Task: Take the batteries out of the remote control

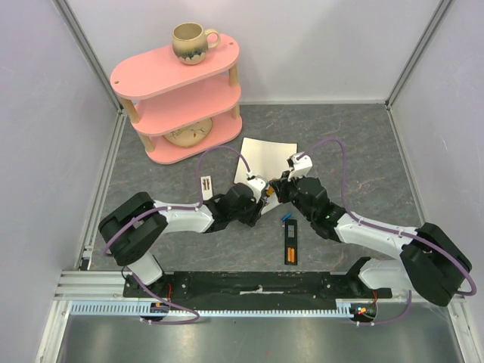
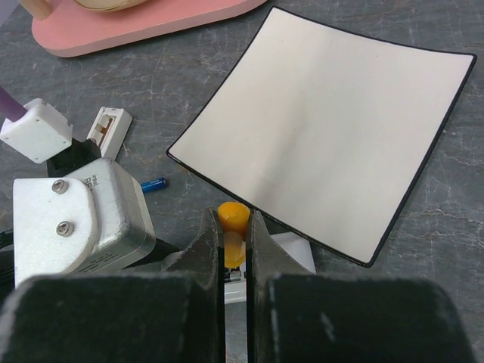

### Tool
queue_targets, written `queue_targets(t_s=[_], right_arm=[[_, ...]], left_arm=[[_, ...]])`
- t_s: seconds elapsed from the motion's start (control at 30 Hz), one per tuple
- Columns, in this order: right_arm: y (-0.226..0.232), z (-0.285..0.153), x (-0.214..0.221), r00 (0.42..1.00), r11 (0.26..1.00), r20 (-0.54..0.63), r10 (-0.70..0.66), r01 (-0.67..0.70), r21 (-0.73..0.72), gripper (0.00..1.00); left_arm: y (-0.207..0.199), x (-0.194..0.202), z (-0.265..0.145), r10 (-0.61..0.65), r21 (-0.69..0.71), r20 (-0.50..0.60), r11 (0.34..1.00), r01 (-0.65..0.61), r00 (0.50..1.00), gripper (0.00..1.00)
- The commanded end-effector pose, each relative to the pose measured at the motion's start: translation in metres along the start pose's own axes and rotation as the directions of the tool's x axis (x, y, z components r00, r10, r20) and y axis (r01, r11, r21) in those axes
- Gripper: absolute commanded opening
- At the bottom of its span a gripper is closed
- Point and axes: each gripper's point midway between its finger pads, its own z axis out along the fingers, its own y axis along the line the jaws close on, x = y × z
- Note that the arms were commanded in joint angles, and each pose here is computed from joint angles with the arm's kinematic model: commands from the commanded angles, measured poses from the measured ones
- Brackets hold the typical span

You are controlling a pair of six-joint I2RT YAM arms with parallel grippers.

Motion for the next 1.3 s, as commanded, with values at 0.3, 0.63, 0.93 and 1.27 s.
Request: queue_targets(t_s=[0.3,0.63,0.93,1.27], right_arm=[[-0.005,-0.003,-0.028,0.995,0.998,0.094,-0.014,0.009,0.059,0.0],[0.0,0.005,-0.008,0.998,0.999,0.06,0.019,-0.021,0.026,0.0],[0.003,0.007,0.007,1.0,1.0,0.014,0.025,-0.025,0.011,0.0],[0.0,0.0,0.036,0.988,0.988,-0.028,0.151,-0.151,-0.021,0.0]], left_arm=[[0.02,0.062,0.0,-0.023,-0.088,-0.199,0.996,0.005,0.98,0.02],[0.02,0.064,0.001,-0.024,-0.086,-0.204,0.996,0.007,0.979,0.02],[0.02,0.064,0.001,-0.026,-0.089,-0.2,0.996,0.008,0.979,0.02],[0.021,0.065,0.001,-0.035,-0.096,-0.198,0.995,0.016,0.98,0.02]])
